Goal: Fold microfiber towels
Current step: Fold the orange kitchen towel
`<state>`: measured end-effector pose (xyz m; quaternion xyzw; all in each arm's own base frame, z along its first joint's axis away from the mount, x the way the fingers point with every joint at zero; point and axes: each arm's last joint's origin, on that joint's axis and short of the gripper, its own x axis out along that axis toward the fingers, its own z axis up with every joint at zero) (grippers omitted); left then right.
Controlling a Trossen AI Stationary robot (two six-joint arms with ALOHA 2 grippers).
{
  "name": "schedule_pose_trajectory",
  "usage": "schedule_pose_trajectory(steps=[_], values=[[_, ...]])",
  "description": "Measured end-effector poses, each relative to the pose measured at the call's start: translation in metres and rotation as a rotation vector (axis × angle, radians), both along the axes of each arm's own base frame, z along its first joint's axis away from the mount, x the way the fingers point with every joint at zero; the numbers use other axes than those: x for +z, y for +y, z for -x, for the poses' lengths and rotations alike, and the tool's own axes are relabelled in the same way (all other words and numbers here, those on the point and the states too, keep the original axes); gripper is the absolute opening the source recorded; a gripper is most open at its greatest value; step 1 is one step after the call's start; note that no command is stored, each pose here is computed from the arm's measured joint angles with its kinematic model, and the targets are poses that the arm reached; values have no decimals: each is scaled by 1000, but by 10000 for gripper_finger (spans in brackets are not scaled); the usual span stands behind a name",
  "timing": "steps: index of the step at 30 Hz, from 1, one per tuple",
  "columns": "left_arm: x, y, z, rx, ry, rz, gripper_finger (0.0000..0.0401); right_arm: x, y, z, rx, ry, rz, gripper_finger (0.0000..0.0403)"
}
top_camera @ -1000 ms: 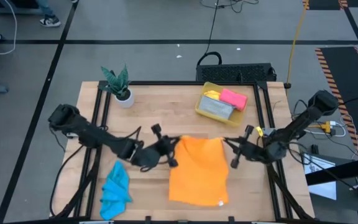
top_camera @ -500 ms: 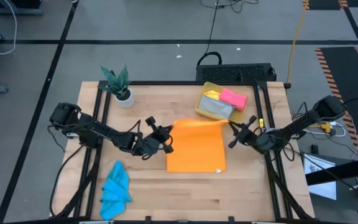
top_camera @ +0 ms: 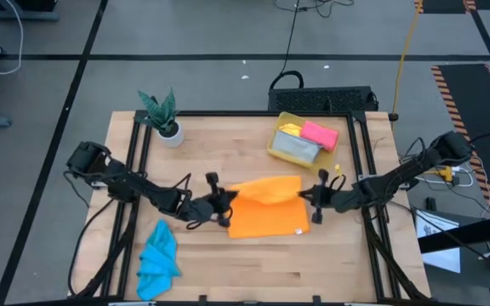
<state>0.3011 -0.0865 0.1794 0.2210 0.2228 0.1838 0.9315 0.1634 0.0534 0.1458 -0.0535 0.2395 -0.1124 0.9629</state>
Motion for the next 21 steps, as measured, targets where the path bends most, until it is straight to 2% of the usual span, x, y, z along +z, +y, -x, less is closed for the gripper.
schedule_pose_trajectory(steps=[4,8,17,21], values=[[-8,-13,3,-169,69,84,4,-8,10,3,46,87,-150,0],[-14,-21,8,-196,116,159,10,-14,23,5,102,116,-238,0],[-22,-27,17,-218,210,206,20,-26,34,3,111,144,-235,0],[-25,-26,18,-227,244,253,56,-29,34,3,109,165,-225,0]])
